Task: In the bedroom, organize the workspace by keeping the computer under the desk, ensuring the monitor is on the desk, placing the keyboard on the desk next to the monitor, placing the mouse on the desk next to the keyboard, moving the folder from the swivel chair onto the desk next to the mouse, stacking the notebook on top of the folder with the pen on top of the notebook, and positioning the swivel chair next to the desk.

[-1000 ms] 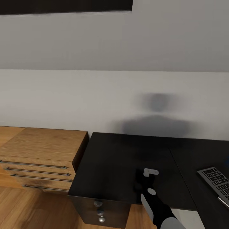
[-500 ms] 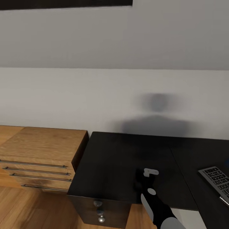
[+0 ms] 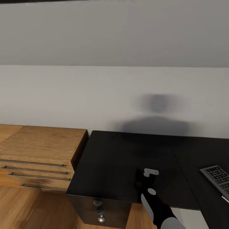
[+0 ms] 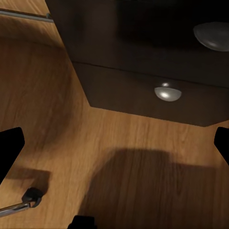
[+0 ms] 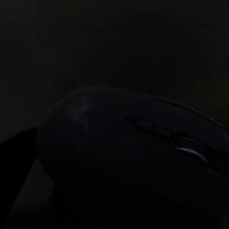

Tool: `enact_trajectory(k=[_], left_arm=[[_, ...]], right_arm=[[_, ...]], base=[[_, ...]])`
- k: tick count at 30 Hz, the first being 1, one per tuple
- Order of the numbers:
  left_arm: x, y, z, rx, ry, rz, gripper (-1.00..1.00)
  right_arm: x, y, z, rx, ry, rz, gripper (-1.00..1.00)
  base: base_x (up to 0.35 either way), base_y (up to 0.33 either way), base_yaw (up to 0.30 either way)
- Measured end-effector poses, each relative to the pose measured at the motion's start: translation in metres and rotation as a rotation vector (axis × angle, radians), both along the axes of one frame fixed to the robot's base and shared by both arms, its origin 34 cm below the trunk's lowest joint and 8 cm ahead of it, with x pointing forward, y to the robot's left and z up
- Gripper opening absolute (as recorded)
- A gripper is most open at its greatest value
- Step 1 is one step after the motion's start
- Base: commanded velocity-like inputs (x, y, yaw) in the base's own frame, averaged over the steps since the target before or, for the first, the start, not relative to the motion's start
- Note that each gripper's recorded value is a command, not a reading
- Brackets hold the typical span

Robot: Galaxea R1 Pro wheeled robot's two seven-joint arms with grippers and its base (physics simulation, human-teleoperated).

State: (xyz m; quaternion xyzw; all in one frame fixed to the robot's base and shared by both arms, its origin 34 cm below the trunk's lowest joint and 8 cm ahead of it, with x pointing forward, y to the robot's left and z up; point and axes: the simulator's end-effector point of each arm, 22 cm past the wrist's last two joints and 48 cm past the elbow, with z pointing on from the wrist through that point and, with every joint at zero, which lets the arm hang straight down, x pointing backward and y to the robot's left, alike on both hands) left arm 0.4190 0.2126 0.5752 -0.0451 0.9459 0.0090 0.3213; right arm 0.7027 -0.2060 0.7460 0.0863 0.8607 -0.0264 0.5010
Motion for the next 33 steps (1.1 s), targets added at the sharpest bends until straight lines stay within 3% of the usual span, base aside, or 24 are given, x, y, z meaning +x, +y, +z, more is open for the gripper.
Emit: enact_trajectory(k=[22,33], left_arm=[[0.003,0.000,-0.025,0.000,-0.002,0.000,1.00],[0.003,0.000,-0.025,0.000,-0.002,-0.001,1.00]], right_arm=[[0.005,0.001,-0.020,-0.012,-0.014,0.005,-1.00],[0.005,0.017,-0.019,0.007,-0.015,0.017,-1.00]], base=[[0.000,0.000,0.000],[0.000,0.000,0.078]])
